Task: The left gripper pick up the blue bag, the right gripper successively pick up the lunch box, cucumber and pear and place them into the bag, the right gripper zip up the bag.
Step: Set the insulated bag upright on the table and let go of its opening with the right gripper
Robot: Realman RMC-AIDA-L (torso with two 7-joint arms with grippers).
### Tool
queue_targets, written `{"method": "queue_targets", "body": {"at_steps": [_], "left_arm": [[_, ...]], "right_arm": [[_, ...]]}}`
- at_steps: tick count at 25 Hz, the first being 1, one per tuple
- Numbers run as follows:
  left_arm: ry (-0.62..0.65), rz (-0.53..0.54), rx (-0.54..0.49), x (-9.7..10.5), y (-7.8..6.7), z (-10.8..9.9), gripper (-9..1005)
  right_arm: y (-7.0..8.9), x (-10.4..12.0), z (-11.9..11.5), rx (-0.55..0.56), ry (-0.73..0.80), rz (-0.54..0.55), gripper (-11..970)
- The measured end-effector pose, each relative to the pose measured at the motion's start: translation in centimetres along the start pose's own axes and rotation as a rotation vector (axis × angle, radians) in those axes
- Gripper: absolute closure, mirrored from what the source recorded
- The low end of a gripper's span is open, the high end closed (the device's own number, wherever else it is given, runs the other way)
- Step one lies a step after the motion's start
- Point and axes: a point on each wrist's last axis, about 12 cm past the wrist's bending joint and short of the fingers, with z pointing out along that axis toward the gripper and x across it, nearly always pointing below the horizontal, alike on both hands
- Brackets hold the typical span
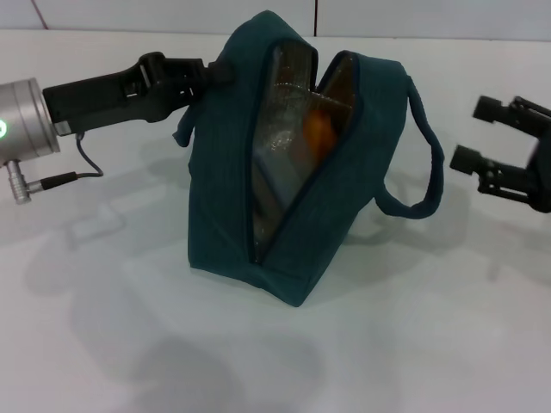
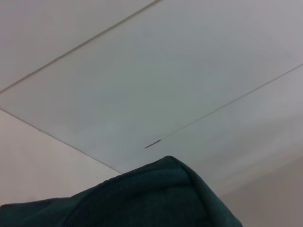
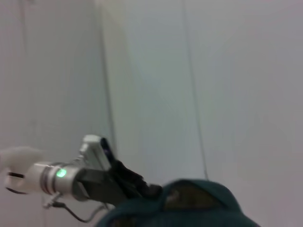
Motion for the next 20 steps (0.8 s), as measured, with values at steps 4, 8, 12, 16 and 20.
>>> {"method": "queue_targets", "body": {"at_steps": [4,8,12,16,20], "left_arm": [[0.001,0.001,0.0,0.0,0.0,0.0,922],[0.0,0.0,0.0,0.0,0.0,0.0,922],[-0.001,-0.003,0.001,0.2,0.1,0.1,922],[-0.004,-0.004,-0.001,0.4,0.2,-0.1,922],[-0.005,-0.002,-0.001,0.5,0.2,-0.1,923]], "right_arm": [[-0.3,1.5,0.0,0.056,0.04,0.043,255],[-1.6,2.4,2.0,0.093,0.109,0.033,136],[-2.8,2.5,4.4,0.109,0.171,0.011,71],[-3.6,2.8,7.5,0.12,0.246,-0.039,71],[-4.8,3.0,9.2,0.21,0.315,-0.076,71]]}}
